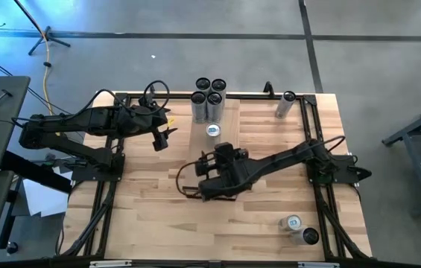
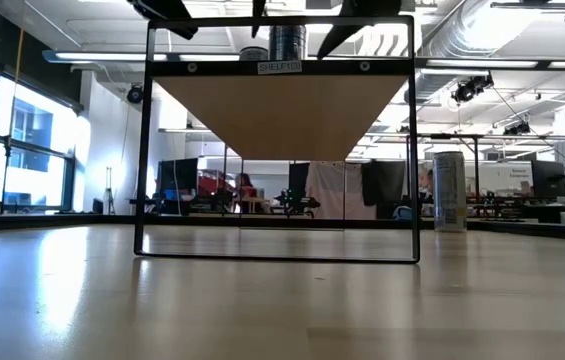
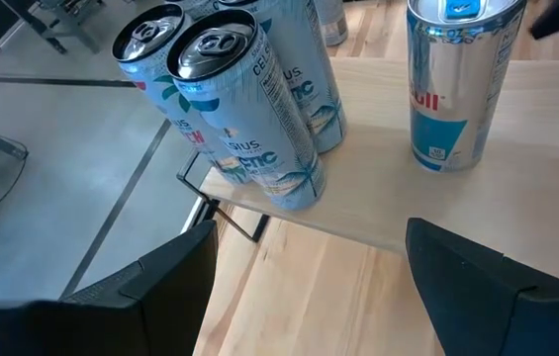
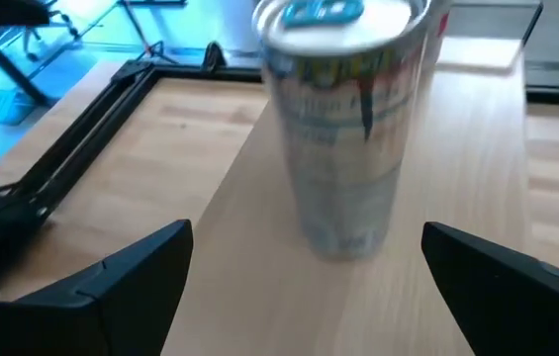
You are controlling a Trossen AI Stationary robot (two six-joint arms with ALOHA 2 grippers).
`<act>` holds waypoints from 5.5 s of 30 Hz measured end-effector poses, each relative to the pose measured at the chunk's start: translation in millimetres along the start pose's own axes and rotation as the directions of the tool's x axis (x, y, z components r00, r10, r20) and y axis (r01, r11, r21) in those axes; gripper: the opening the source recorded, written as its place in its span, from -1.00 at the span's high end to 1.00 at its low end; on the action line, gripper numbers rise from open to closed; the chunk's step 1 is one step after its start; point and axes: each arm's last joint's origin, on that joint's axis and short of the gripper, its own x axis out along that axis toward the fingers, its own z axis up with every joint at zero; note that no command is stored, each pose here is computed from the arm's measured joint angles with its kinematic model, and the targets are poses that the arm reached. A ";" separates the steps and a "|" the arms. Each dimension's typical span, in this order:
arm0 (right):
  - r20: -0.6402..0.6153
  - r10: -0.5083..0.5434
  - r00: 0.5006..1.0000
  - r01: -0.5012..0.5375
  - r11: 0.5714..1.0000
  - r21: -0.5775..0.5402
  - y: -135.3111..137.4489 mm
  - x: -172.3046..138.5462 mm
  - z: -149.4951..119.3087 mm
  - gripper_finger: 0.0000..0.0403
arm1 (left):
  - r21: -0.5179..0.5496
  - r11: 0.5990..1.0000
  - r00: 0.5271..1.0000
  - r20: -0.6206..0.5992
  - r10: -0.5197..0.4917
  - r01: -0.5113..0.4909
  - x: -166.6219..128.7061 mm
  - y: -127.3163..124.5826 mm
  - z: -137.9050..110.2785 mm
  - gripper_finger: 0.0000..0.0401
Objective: Place canned beverage on shelf
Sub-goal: Put the top blue soda can on the shelf
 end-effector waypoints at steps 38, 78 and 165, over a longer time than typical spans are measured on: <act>0.065 -0.128 0.990 0.127 0.992 0.015 -8.9 48.7 35.2 -0.37 | 0.000 1.000 1.000 0.000 0.000 0.000 0.0 0.0 0.0 -0.48; -0.052 -0.218 0.974 0.161 0.840 -0.518 -84.0 26.8 133.4 -0.18 | 0.001 1.000 1.000 -0.001 -0.001 0.001 0.0 -0.1 -0.1 -0.48; -0.303 0.624 0.720 -0.687 0.579 -0.440 -113.6 99.7 104.2 -0.18 | 0.014 1.000 0.979 0.204 0.015 -0.018 -2.5 2.3 21.8 -0.48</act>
